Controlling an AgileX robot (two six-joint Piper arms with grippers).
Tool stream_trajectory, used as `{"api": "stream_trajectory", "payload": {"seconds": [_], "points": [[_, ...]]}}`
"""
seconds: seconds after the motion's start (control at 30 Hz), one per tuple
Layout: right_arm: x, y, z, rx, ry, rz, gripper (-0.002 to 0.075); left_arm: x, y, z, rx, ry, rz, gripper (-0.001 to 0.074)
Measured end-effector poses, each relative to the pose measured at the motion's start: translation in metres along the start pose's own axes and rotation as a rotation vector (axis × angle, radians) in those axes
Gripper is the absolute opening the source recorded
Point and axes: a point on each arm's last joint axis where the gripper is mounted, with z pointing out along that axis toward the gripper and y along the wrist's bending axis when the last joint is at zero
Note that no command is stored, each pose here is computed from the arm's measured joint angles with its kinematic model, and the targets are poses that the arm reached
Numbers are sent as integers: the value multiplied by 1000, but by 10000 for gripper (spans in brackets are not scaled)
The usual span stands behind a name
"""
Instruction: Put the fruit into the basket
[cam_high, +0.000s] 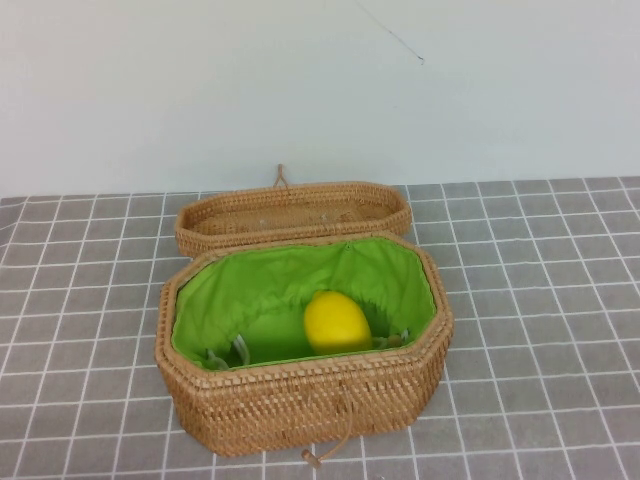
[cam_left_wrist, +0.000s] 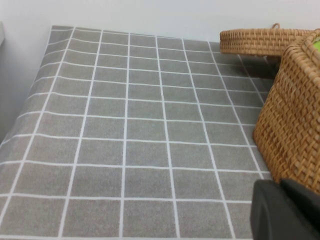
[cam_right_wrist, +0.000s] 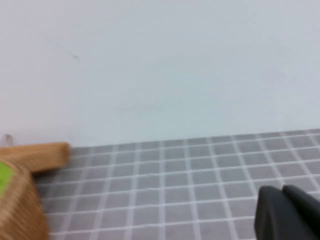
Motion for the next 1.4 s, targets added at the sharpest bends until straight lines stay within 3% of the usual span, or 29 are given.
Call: {"api": "stream_trajectory", "payload": {"seconds": [0.1, 0.37, 1.4], "points": [[25, -1, -9, 41, -51, -64, 0, 0, 0, 0, 0, 0, 0, 1], [68, -1, -2, 36, 118, -97, 0, 0, 0, 0, 0, 0, 0, 1], [72, -1, -2, 32, 152, -132, 0, 0, 0, 0, -1, 0, 2, 1]]}}
